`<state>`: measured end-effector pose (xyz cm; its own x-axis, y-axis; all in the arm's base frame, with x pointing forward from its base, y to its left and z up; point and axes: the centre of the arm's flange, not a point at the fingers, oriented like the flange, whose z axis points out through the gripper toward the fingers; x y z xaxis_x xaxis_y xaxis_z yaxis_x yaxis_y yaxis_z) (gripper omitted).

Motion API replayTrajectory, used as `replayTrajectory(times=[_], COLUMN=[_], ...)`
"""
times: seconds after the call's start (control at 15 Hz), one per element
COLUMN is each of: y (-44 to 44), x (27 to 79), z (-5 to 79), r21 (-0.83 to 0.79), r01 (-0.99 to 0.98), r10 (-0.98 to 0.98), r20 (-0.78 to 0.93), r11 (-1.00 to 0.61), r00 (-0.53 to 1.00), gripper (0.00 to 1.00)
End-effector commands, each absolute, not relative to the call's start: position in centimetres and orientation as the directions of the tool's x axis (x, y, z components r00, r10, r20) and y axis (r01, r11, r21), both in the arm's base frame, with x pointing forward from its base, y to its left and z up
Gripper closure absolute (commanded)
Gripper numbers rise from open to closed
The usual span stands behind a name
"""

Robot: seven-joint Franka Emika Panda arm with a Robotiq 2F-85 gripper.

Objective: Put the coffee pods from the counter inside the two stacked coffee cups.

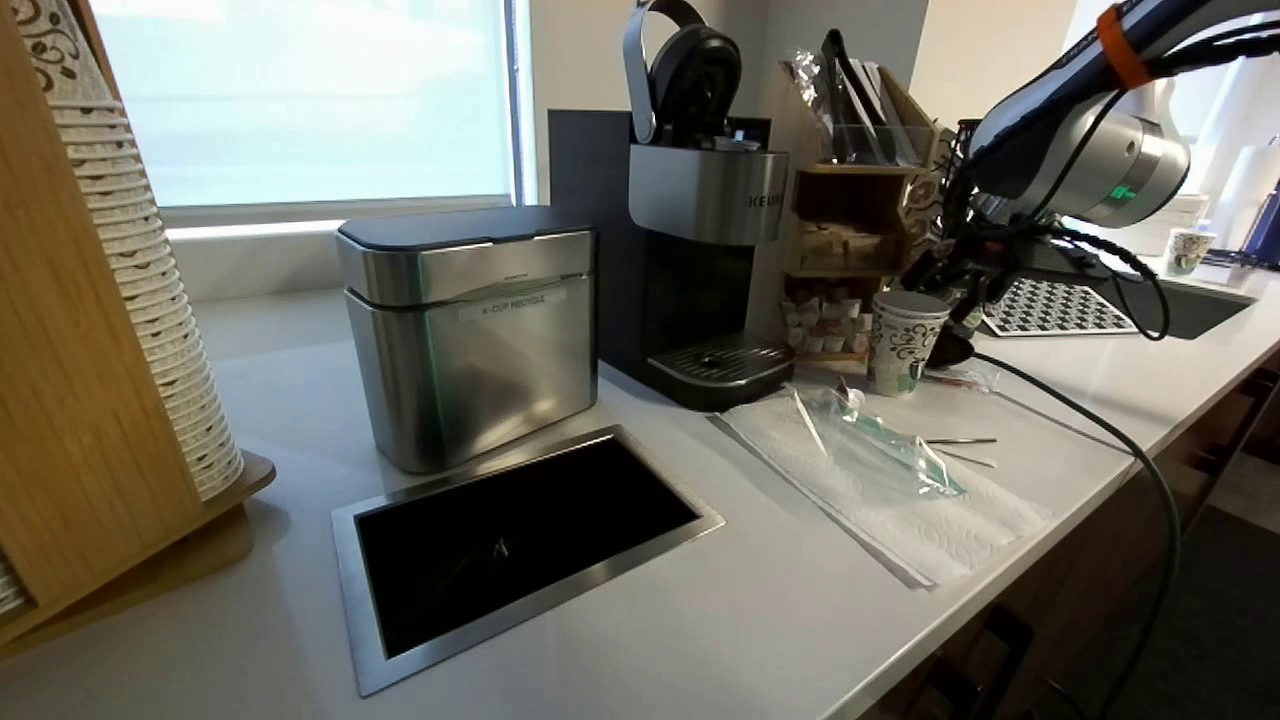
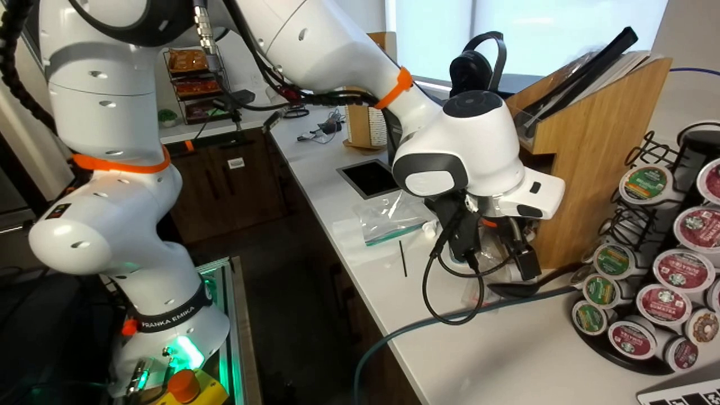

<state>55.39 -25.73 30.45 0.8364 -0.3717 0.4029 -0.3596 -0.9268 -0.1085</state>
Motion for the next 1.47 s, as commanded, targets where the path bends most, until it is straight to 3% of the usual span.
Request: replayTrajectory(times=[0.0, 0.53, 1.4], y=[-25.7, -26.3, -29.1], x=[55.4, 55.2, 55.6], z=[30.4, 30.5, 29.9], r21=[-0.108, -0.220, -0.098], r01=[-0.358, -0.315, -0.221], r10=[-0.370, -0.381, -0.242], r20=[0.409, 0.419, 0.375], r11=[-0.927, -0.923, -0.970], r00=[0.835, 0.824, 0.895], gripper=[0.00, 0.00, 0.00])
